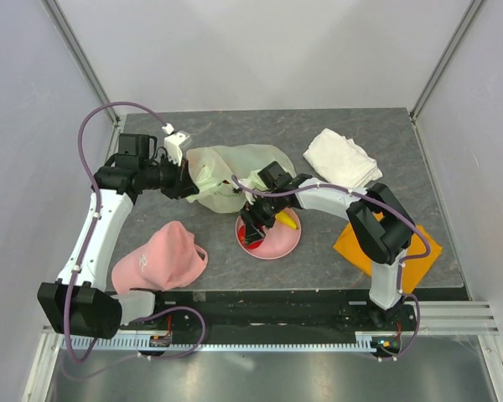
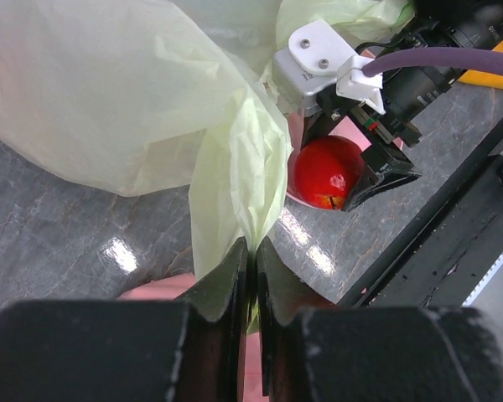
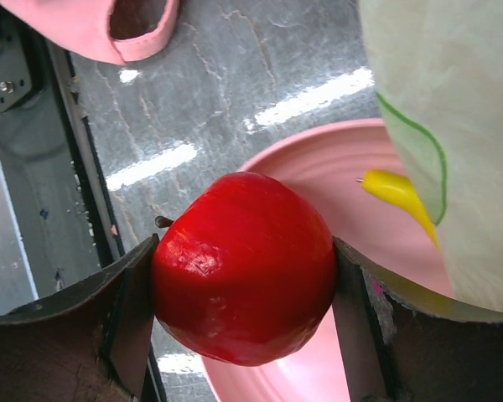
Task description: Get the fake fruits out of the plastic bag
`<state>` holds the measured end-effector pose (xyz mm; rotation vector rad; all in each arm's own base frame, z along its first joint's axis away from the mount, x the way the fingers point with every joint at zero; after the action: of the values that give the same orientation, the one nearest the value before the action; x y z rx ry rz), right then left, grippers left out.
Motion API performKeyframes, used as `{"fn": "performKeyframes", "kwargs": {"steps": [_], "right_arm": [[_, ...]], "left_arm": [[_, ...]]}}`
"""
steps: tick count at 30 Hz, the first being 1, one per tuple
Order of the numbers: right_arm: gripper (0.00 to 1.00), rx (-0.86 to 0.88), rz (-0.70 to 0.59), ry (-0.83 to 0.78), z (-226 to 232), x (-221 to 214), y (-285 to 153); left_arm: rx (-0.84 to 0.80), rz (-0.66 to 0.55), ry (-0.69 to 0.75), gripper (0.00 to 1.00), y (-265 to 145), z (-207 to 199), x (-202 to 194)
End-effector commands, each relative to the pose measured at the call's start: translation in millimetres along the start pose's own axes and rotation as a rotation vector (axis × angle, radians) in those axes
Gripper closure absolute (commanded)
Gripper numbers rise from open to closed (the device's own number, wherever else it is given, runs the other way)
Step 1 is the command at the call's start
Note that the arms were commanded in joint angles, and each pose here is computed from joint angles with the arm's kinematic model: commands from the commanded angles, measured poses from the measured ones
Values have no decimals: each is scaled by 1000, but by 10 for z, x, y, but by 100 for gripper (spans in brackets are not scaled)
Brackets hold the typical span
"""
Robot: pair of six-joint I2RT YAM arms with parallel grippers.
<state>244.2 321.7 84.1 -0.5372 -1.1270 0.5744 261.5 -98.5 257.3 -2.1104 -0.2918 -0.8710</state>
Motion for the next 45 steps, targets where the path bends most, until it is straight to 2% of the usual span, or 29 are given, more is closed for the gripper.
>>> {"fn": "performKeyframes", "kwargs": {"steps": [1,4,6,14,18,21,26,28,32,38,45], "right_arm": [[31,-22,-26,-44,-103,119,29],[22,-31,-32,-37,-122,159,2],[2,-43,-47,-48,-110,255,-97],[2,-146,-28,-142,-51,448,-541],[2,-208,23,-148,-119,329,-559],[2,-237,9,-137,-113,382,-606],[16,-308,4,-208,92,544,-618],[16,-351,30,-207,102,520,-577],[11,-428,66,-201,116,549,-476],[10,-539,154,-195,86,483,-440],[9,-508,181,-165,76,419,-335]], "left_arm": [[-24,-20,-7,87,31,-26,91],[-29,-23,-4,87,37,-27,121],[-32,-28,-3,87,32,-36,141],[-32,-47,18,87,-10,-62,208],[-39,-53,21,87,1,-66,217],[-42,-58,22,87,-6,-76,233],[-48,-73,12,87,-25,-104,291],[-51,-80,15,87,-35,-116,314],[-42,-84,19,87,-45,-110,312],[-40,-89,23,87,-69,-126,289],[-39,-90,24,87,-71,-124,286]]}}
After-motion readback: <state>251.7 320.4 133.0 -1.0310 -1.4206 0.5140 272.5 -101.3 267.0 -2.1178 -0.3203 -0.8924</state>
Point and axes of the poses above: each gripper's point midway between its finger pads, its own y axis out along the fingers, its own z axis along the line the jaws close on, x = y × z, the point moved 4 cm from there along -y, back along the fingers, and after that the axes turned 13 degrees about -y, right-handed, at the moved point
